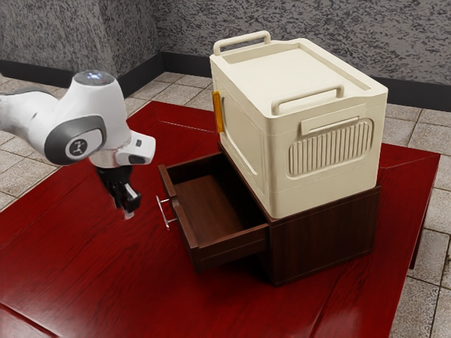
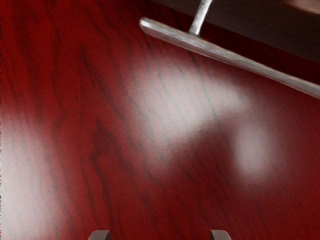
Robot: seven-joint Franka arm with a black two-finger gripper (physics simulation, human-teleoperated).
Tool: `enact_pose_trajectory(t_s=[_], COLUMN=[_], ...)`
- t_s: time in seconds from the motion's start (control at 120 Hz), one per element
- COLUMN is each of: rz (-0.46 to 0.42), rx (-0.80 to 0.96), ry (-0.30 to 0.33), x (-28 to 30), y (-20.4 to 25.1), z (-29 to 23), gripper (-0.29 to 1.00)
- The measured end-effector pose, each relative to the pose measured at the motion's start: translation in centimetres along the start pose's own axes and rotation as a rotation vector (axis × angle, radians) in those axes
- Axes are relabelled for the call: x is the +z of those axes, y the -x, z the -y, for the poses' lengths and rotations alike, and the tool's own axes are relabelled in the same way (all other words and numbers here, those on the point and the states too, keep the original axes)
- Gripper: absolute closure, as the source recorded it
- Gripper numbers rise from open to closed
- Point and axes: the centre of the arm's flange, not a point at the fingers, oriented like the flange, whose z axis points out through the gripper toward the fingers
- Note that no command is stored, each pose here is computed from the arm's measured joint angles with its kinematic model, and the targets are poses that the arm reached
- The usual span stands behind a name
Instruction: Push the drawer handle with one arm to close the drawer
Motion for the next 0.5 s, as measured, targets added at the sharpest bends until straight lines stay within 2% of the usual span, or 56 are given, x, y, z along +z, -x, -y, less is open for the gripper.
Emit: enact_pose_trajectory(t_s=[0.142,0.325,0.5], rz=[-0.060,-0.092,-0.100], rx=[0.050,0.098,0.126], ry=[-0.018,-0.029,-0.005], x=[1.1,2.7,3.3], y=[-1.5,-2.7,-2.9], z=[-0.2,-0.5,-1.4], gripper=[0.57,0.61,0.64])
